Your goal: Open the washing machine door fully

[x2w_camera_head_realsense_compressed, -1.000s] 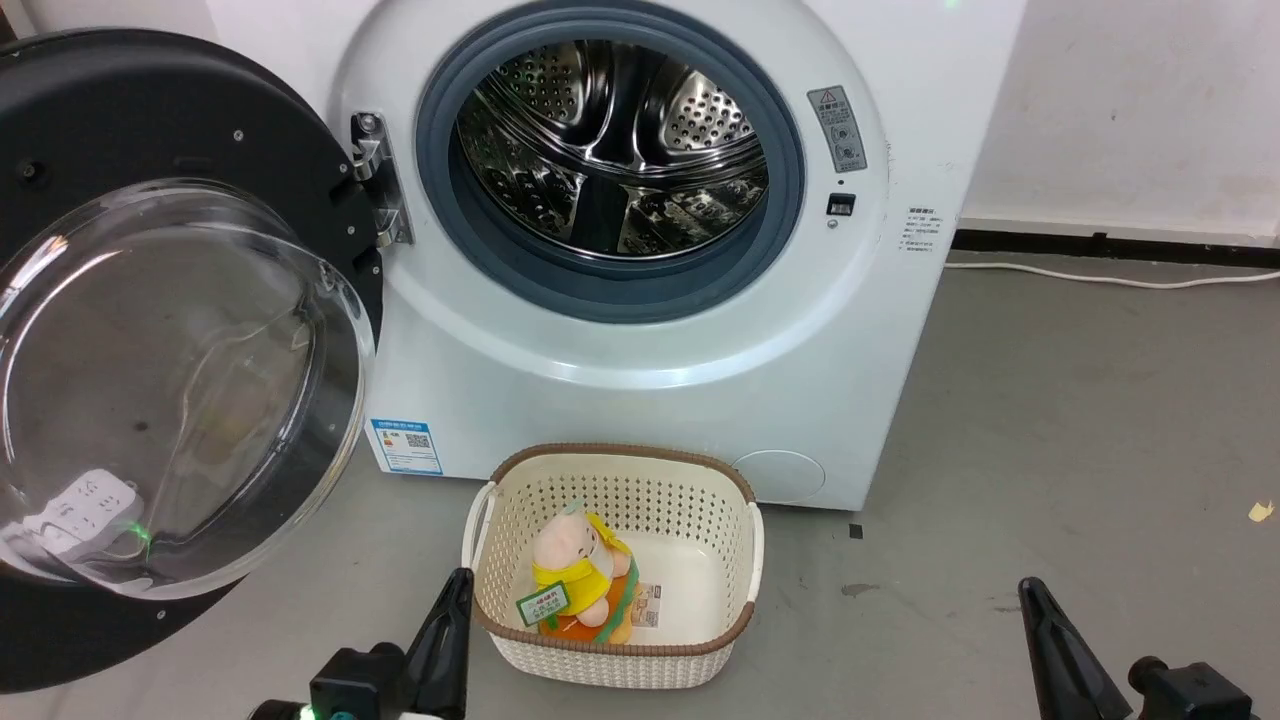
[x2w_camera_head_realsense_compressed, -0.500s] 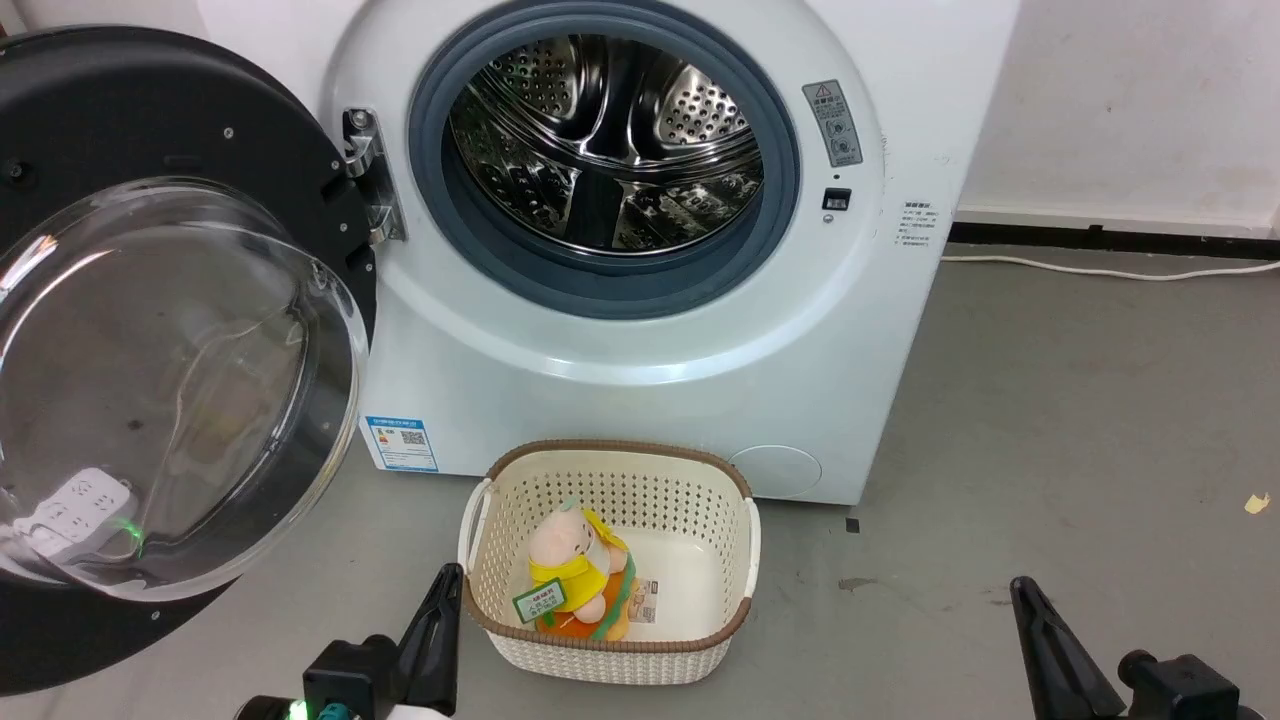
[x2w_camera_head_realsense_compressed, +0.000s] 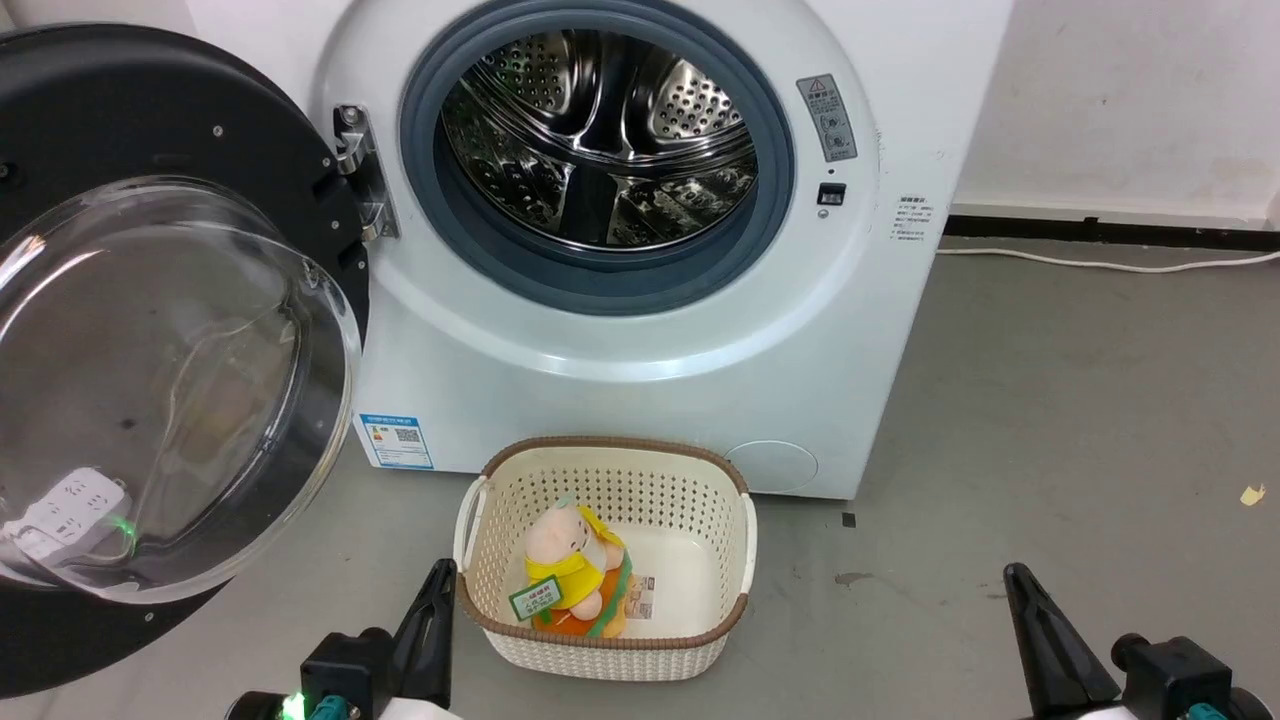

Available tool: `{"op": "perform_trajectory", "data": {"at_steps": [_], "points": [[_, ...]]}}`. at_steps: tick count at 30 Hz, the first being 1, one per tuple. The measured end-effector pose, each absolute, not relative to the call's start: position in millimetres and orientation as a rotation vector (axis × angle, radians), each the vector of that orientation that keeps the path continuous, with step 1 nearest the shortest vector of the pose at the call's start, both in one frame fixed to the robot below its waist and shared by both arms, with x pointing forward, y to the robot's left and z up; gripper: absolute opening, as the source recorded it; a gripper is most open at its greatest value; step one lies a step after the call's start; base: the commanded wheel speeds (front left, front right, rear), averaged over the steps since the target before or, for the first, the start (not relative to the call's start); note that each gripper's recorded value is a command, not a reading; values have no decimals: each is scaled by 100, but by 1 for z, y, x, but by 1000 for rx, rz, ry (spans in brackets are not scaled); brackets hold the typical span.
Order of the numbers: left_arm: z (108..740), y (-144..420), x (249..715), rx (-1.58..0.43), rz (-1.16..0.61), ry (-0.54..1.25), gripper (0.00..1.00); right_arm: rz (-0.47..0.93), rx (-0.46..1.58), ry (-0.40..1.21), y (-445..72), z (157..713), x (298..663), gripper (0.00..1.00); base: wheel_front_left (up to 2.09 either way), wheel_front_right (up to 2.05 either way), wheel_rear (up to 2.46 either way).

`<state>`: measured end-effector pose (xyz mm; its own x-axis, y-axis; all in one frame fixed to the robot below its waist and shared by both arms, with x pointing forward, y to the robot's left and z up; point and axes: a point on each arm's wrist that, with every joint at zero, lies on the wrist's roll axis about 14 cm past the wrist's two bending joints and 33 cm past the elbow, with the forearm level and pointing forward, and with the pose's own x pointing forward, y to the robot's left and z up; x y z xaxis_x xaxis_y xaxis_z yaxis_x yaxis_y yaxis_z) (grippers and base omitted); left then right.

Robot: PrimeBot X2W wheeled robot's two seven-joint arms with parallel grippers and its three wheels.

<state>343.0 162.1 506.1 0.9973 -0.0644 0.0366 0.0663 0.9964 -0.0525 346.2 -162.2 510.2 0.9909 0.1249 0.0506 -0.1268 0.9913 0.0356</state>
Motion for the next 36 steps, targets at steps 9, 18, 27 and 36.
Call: {"op": "perform_trajectory", "data": {"at_steps": [9,18,27,36], "points": [[510,163,347,-44,-63,-38,0,127,29,-46,-162,513,350,0,0,0,0],[512,165,350,-29,-54,-32,0,128,23,-32,-162,512,351,0,0,0,0],[512,167,352,-19,-48,-22,0,128,16,-30,-162,515,355,0,0,0,0],[514,167,355,-9,-46,-18,0,128,5,-17,-162,513,355,0,0,0,0]]}}
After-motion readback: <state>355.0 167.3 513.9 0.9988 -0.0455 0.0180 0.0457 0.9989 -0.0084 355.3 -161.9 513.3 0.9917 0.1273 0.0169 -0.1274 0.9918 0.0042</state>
